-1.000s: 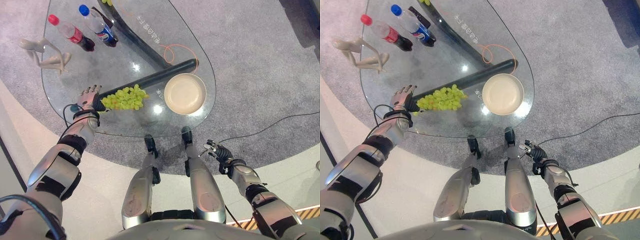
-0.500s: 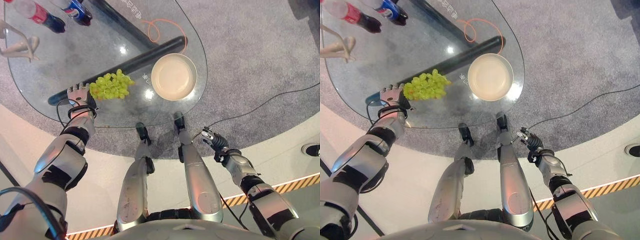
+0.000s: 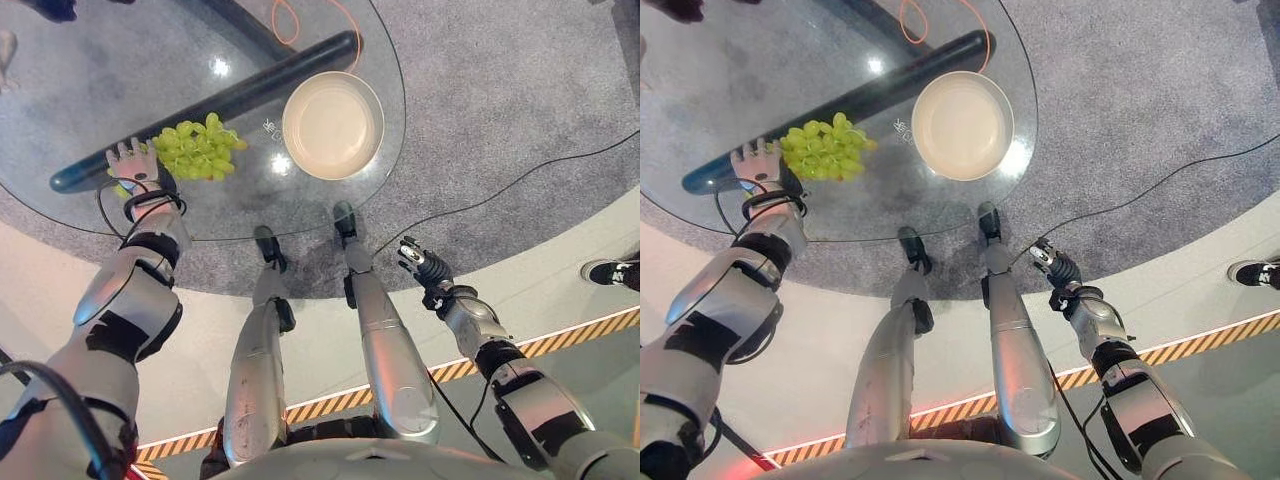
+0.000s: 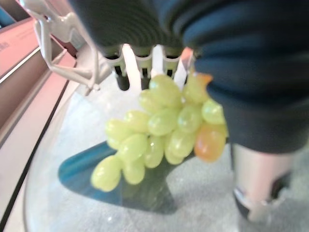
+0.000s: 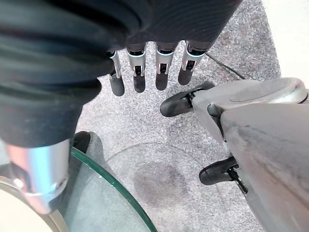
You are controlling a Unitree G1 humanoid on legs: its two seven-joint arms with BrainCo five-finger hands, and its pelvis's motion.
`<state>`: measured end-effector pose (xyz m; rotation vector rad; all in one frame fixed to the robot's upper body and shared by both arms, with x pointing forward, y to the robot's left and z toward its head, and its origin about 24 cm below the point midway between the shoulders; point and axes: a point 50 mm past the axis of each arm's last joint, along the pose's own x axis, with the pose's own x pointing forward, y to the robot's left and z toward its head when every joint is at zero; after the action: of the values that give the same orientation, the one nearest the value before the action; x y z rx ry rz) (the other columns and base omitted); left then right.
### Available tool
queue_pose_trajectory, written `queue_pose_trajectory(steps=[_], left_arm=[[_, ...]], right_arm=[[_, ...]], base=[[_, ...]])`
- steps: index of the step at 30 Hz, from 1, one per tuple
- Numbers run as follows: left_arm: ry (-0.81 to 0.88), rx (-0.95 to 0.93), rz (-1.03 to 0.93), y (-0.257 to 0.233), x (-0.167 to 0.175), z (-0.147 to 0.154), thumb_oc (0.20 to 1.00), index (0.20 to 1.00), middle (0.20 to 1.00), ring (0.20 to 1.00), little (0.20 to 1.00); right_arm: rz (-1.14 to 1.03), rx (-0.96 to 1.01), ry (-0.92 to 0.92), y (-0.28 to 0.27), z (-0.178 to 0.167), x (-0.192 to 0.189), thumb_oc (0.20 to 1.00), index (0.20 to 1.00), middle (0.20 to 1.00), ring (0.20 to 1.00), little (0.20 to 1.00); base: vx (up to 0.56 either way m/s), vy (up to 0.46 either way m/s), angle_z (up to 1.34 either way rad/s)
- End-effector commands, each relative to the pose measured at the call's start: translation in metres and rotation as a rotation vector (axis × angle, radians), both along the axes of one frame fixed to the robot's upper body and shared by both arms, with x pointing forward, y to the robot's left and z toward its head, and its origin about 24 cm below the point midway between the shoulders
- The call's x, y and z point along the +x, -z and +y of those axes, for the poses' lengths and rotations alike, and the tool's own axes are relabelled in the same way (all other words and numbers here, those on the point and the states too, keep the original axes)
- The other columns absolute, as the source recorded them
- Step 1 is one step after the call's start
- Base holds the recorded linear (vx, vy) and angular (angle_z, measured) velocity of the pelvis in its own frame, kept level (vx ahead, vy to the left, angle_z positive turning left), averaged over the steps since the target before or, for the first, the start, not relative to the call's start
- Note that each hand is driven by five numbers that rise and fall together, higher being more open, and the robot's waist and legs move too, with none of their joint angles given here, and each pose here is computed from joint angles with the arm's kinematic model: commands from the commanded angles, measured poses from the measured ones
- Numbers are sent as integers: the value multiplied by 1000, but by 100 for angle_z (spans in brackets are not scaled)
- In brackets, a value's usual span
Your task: Pick up fruits into the plate
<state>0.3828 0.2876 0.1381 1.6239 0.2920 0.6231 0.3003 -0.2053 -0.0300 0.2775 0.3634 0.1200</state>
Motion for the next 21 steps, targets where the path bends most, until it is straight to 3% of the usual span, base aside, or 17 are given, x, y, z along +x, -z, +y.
queue_pose_trajectory(steps=[1, 21], left_arm=[[-77, 29, -31, -7, -7, 18, 200, 200, 200, 200, 200], [-49, 69, -64, -22, -1, 13, 200, 200, 200, 200, 200]], right_arm=[[-19, 71, -28, 5, 13, -7, 1000, 1000, 1000, 1000, 1000], [-28, 111, -38, 6, 20, -8, 1000, 1000, 1000, 1000, 1000]], base=[[3, -31, 3], [5, -11, 1]])
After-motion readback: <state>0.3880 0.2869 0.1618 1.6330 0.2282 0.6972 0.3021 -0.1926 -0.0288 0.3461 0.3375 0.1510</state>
